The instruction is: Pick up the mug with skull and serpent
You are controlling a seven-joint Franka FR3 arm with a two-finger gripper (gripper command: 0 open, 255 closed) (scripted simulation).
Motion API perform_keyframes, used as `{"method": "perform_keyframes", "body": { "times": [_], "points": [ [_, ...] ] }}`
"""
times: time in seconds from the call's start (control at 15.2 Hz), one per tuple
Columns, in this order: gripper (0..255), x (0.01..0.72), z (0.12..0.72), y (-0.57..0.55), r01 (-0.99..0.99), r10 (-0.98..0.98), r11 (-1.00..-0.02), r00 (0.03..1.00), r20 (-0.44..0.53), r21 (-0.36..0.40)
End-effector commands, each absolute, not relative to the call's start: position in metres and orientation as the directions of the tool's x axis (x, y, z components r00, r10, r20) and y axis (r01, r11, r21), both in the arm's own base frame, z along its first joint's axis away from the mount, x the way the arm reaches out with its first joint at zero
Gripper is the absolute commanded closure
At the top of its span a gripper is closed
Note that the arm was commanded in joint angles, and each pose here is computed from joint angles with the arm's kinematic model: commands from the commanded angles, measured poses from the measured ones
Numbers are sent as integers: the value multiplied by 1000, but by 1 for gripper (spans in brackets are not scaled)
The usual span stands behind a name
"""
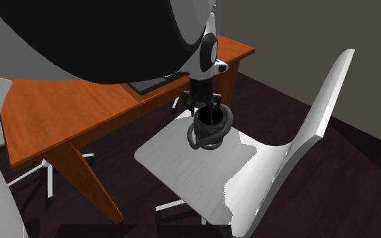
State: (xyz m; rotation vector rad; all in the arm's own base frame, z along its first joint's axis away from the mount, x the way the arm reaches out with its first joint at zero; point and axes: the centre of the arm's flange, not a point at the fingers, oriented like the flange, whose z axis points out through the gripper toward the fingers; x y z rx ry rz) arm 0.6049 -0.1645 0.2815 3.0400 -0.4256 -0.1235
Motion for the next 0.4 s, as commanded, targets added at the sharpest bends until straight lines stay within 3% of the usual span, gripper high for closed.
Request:
{"method": "perform_keyframes", "body": {
  "times": [0.0,0.33],
  "points": [
    [255,606,294,-165,-271,-277,-959,959,-68,80],
    [255,606,311,-165,-271,-277,-959,959,-68,80]
  ]
}}
